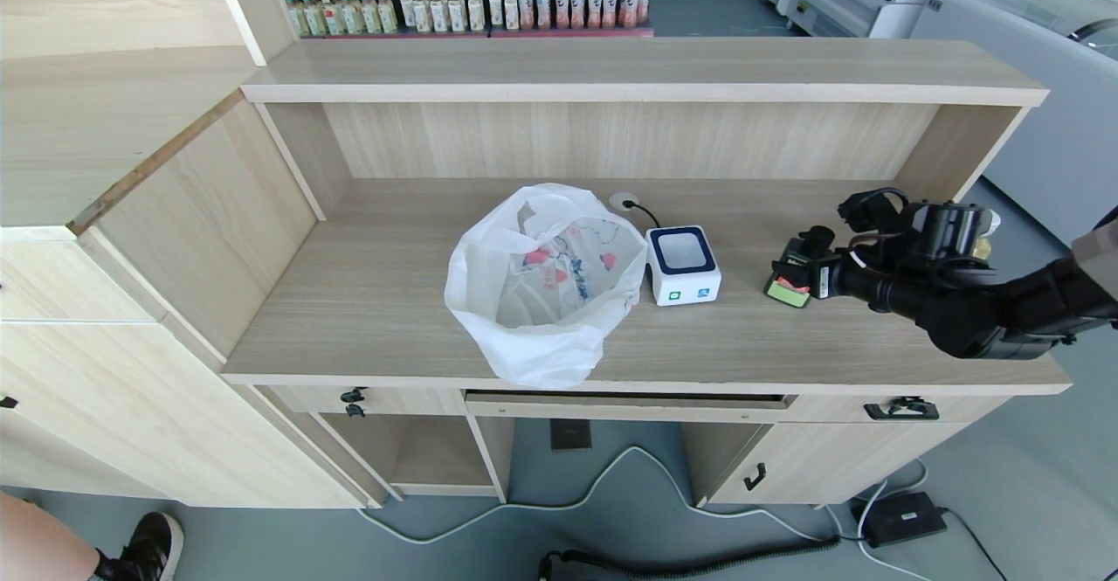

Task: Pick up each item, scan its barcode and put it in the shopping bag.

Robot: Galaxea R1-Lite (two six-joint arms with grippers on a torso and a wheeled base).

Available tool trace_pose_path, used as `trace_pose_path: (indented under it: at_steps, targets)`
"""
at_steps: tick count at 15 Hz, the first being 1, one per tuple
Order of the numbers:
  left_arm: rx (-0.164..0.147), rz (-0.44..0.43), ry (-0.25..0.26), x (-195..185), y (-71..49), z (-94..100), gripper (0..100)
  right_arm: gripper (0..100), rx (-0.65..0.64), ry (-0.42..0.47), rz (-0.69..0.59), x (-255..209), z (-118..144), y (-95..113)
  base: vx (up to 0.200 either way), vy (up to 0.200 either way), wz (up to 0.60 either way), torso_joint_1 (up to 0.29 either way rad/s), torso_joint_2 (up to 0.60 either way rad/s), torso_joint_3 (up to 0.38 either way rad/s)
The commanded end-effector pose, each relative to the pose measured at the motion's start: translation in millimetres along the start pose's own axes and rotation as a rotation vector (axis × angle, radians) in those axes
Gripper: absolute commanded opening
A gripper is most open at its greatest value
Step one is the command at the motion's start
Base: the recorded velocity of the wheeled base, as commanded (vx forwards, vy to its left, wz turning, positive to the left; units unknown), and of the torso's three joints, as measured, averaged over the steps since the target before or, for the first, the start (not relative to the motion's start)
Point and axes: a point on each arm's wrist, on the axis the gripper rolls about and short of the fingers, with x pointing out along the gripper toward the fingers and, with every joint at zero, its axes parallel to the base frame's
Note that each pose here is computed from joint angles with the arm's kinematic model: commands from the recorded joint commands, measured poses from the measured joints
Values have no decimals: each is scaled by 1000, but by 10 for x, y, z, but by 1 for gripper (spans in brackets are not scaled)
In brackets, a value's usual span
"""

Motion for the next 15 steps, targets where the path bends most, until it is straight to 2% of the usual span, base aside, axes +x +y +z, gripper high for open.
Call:
trace_pose_path:
  at_steps: [1, 8, 9, 15]
  targets:
    - [0, 0, -1, 0, 0, 0, 100, 100, 6, -5, 18, 52, -21, -2, 0, 0, 0, 0, 0, 0]
    - [0, 2, 0, 0, 0, 0, 100, 100, -1, -20, 40, 237, -61, 62, 0, 0, 0, 0, 0, 0]
    - [0, 0, -1, 0, 0, 0, 100, 0, -5, -19, 43, 255, -69, 75, 0, 0, 0, 0, 0, 0]
    - [0, 0, -1, 0, 0, 0, 100, 0, -11, -24, 56, 310, -65, 137, 0, 0, 0, 0, 0, 0]
